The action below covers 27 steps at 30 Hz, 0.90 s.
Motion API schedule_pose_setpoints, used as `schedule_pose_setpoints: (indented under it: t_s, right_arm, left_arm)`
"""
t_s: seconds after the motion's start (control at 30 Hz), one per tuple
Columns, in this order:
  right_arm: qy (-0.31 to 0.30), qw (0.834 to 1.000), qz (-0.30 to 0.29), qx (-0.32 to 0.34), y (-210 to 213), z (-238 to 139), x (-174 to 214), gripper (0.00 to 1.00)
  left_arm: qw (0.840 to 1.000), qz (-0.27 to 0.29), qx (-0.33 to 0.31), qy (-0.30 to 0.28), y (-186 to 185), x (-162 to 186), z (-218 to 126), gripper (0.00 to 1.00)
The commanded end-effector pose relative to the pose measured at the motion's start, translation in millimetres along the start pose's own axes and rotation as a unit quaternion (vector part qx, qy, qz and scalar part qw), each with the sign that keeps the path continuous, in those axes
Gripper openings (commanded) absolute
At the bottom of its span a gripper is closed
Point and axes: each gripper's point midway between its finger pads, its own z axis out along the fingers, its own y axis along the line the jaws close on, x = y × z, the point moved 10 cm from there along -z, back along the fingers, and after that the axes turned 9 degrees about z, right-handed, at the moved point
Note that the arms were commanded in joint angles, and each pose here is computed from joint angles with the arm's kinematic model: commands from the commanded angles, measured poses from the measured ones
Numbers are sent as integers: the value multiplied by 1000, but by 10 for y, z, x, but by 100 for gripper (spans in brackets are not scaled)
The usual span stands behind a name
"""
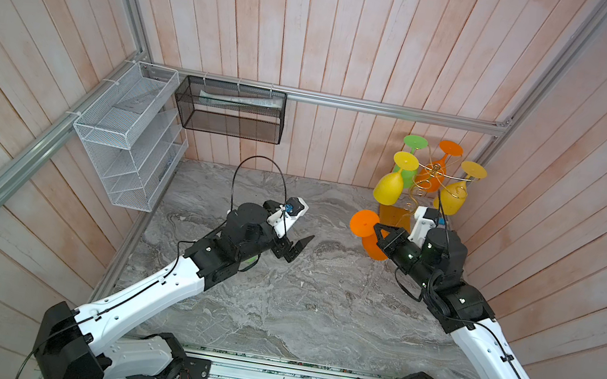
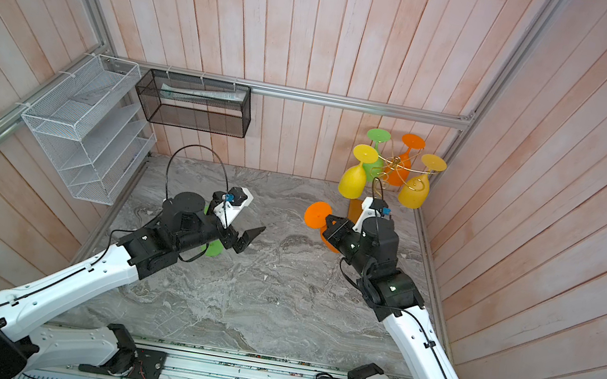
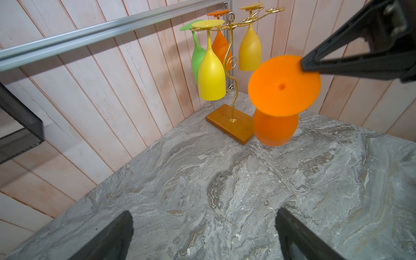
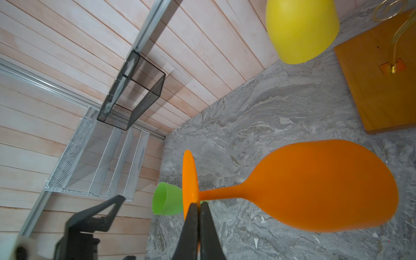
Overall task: Take the wine glass off the wine glass rack
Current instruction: 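Carry the orange glass toward the left gripper while the left arm reaches toward it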
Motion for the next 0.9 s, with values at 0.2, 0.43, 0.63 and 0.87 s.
schedule_pose_setpoints:
  t_s: [0.2, 0.43, 0.63, 0.87]
  right_arm:
    - [36, 999, -2, -16, 49, 203, 56, 0]
    - [67, 996, 23, -45, 60, 308, 105, 0]
    - [91, 993, 51, -63, 10, 372, 136, 0]
    - [100, 989, 71, -81, -15, 389, 110, 0]
  left_arm:
    - [990, 139, -27, 21, -106, -133, -79, 98]
    - [969, 245, -37, 20, -405, -172, 155, 96]
    - [947, 317, -39, 19, -623, -154, 406, 87]
    - [927, 370, -64, 1, -672, -131, 618, 68]
